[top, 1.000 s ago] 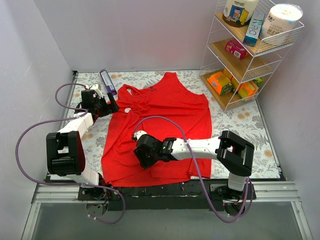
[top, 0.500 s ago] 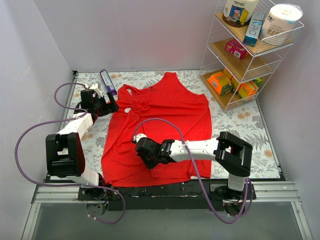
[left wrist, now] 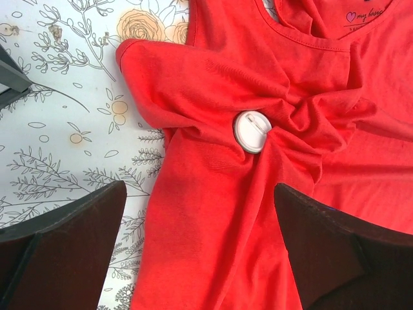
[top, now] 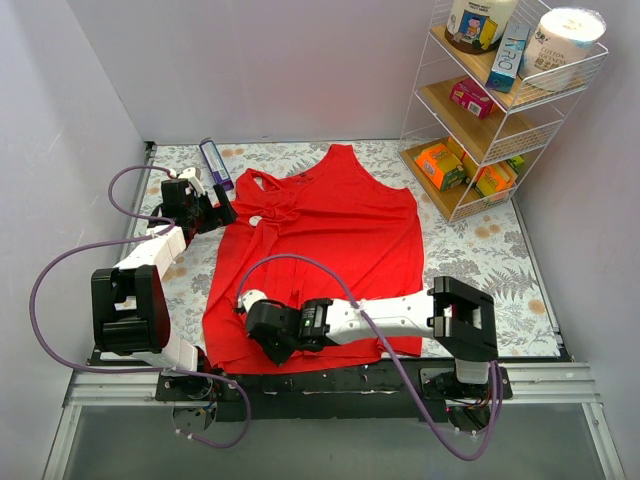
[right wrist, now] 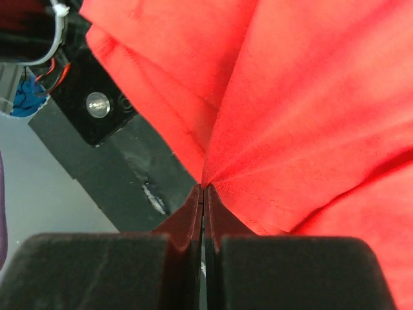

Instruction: Pin the brooch onto the clothing

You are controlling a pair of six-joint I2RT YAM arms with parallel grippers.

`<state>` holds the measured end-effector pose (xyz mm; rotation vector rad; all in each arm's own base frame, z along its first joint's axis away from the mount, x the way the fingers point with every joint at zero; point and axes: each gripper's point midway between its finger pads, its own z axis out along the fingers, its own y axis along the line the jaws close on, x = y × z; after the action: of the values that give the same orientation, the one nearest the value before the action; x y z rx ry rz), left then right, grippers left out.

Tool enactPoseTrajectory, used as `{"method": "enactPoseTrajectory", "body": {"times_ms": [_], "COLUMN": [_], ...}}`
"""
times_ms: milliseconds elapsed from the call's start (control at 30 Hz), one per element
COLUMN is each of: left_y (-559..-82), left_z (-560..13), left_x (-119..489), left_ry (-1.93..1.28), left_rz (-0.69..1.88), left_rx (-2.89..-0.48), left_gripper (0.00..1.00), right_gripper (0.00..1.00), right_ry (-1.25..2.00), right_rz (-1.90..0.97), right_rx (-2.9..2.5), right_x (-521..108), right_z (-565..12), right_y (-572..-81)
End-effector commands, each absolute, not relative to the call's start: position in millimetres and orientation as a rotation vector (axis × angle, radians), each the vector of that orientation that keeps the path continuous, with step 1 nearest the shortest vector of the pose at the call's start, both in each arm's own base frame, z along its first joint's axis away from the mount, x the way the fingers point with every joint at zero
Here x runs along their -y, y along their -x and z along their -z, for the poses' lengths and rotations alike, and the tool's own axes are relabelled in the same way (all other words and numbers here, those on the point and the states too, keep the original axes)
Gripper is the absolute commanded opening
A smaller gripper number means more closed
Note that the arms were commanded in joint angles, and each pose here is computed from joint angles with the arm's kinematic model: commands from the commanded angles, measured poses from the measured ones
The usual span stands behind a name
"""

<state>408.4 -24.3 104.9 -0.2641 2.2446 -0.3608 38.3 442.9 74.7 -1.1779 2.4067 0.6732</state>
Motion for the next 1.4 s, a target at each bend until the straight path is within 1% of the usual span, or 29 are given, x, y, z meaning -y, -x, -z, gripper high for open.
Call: {"method": "enactPoseTrajectory", "body": {"times_ms": [0, 167, 433, 467, 500, 533, 567, 600, 633, 667, 700, 733, 767, 833, 867, 900, 933, 967, 1033, 1067, 1167, 1367], "left_y": [-411, -411, -411, -411, -412, -412, -412, -413, -413, -414, -413, -413, -412, -411, -410, -410, -410, -410, -411, -411, -412, -412], "left_z": [-127, -126, -122, -120, -120, -117, -116, -115, -113, -114, -113, -112, -110, -106, -102, -99, -97, -94, -85, -81, -70, -57], "left_x": [20, 20, 20, 19, 19, 19, 20, 20, 21, 22, 21, 21, 20, 19, 18, 17, 16, 16, 14, 14, 15, 19], "left_ry": [0.248, 0.251, 0.256, 0.259, 0.258, 0.259, 0.260, 0.261, 0.262, 0.260, 0.263, 0.265, 0.270, 0.275, 0.280, 0.280, 0.285, 0.287, 0.295, 0.295, 0.290, 0.266], "left_rz": [0.326, 0.327, 0.323, 0.322, 0.322, 0.324, 0.327, 0.330, 0.339, 0.342, 0.344, 0.350, 0.348, 0.344, 0.343, 0.341, 0.341, 0.346, 0.349, 0.351, 0.362, 0.389], "left_rx": [-2.197, -2.203, -2.215, -2.219, -2.217, -2.225, -2.231, -2.236, -2.240, -2.239, -2.243, -2.242, -2.249, -2.261, -2.272, -2.278, -2.286, -2.297, -2.322, -2.336, -2.369, -2.401], "left_gripper": [0.98, 0.98, 0.98, 0.98, 0.98, 0.98, 0.98, 0.98, 0.98, 0.98, 0.98, 0.98, 0.98, 0.98, 0.98, 0.97, 0.94, 0.92, 0.88, 0.85, 0.79, 0.78], "right_gripper": [0.01, 0.01, 0.01, 0.03, 0.12, 0.22, 0.37, 0.42, 0.44, 0.51, 0.57, 0.65, 0.70, 0.73, 0.74, 0.74, 0.74, 0.75, 0.76, 0.76, 0.76, 0.74], "right_ry": [1.233, 1.289, 1.346, 1.347, 1.339, 1.312, 1.227, 1.167, 1.129, 1.002, 0.944, 0.888, 0.794, 0.688, 0.588, 0.553, 0.518, 0.410, 0.381, 0.306, 0.230, 0.125], "right_rz": [-0.687, -0.756, -0.813, -0.840, -0.844, -0.826, -0.810, -0.810, -0.821, -0.872, -0.833, -0.811, -0.758, -0.681, -0.617, -0.617, -0.594, -0.562, -0.535, -0.491, -0.422, -0.393], "right_rx": [-2.442, -2.436, -2.432, -2.420, -2.412, -2.412, -2.428, -2.436, -2.422, -2.361, -2.333, -2.309, -2.288, -2.287, -2.291, -2.291, -2.308, -2.295, -2.321, -2.336, -2.390, -2.456], "right_x": [-449, -459, -459, -461, -460, -458, -450, -444, -437, -429, -416, -405, -379, -345, -315, -302, -284, -256, -230, -205, -166, -125], "right_z": [-74, -78, -86, -93, -99, -105, -121, -129, -138, -169, -171, -181, -195, -199, -197, -197, -187, -188, -172, -167, -138, -98], "right_y": [-7, 20, 36, 36, 31, 20, -8, -27, -46, -84, -108, -129, -170, -208, -246, -260, -272, -302, -319, -337, -358, -381]}}
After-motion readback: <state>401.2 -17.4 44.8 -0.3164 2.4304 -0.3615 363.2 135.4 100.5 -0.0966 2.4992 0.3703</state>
